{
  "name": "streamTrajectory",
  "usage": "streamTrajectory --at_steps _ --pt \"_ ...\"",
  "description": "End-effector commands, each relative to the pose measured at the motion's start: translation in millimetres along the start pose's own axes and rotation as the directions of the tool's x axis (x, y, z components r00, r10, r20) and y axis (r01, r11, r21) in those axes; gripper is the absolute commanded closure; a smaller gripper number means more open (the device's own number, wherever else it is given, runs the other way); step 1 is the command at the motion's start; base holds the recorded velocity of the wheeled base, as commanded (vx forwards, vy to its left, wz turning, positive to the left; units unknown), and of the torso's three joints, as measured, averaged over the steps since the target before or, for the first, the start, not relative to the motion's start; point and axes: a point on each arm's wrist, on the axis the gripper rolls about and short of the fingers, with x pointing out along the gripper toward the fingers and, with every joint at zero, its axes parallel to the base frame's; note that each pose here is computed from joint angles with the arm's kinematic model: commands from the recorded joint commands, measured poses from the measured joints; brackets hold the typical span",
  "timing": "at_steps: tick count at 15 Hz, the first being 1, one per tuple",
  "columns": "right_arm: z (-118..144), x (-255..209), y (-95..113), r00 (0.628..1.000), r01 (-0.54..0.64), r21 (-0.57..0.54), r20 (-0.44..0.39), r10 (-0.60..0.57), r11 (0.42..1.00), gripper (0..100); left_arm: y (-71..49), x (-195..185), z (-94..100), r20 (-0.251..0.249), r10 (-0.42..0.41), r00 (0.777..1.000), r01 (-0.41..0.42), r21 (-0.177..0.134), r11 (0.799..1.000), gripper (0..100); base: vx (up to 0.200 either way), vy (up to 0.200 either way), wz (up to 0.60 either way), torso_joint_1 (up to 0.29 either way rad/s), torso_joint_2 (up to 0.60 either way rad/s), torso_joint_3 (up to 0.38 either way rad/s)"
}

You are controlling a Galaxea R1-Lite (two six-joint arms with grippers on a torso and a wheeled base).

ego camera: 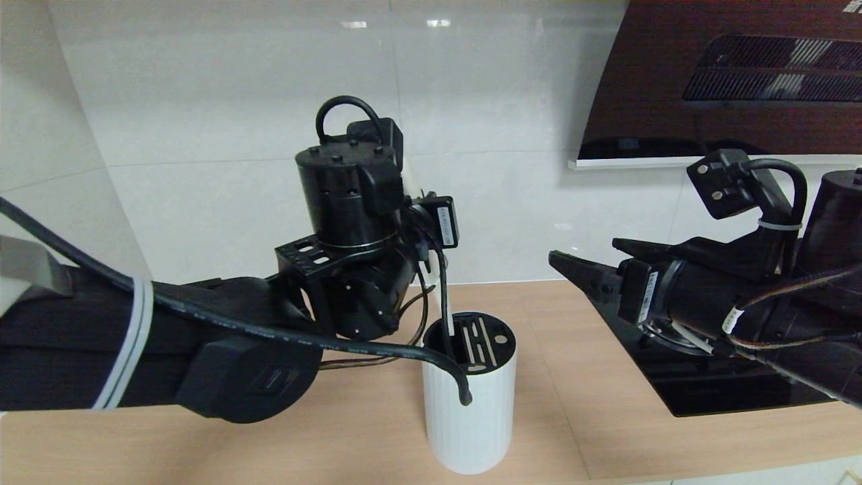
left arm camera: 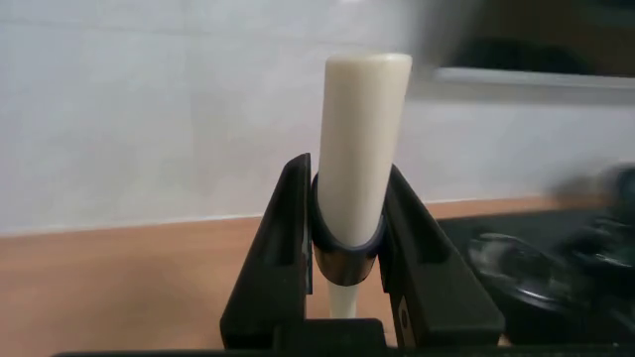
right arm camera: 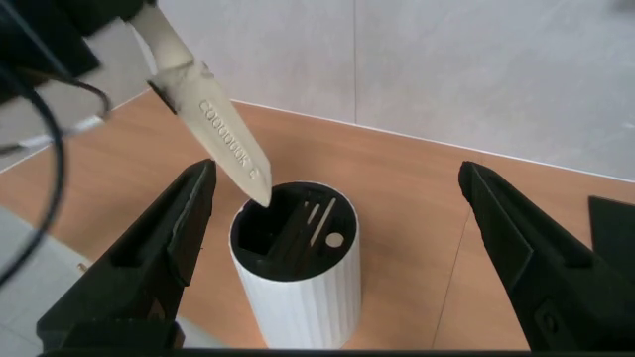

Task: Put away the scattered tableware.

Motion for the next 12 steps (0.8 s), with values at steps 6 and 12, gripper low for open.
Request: streamTrajectory --at_steps 6,12 --pt "-1 1 0 1.000 0.001 -0.001 -0.005 -0.001 1.000 0 -5.4 8 -19.8 -0.034 0.036 0.999 -0.035 0.036 0.999 100 0.000 0.000 0.00 0.000 0.00 0.000" --pt "-2 1 0 1.000 0.000 -0.001 -0.007 0.000 1.000 0 -16.8 12 -42.8 -0.070 0.065 0.995 -0.060 0.079 0.995 100 0.000 0.000 0.00 0.000 0.00 0.000"
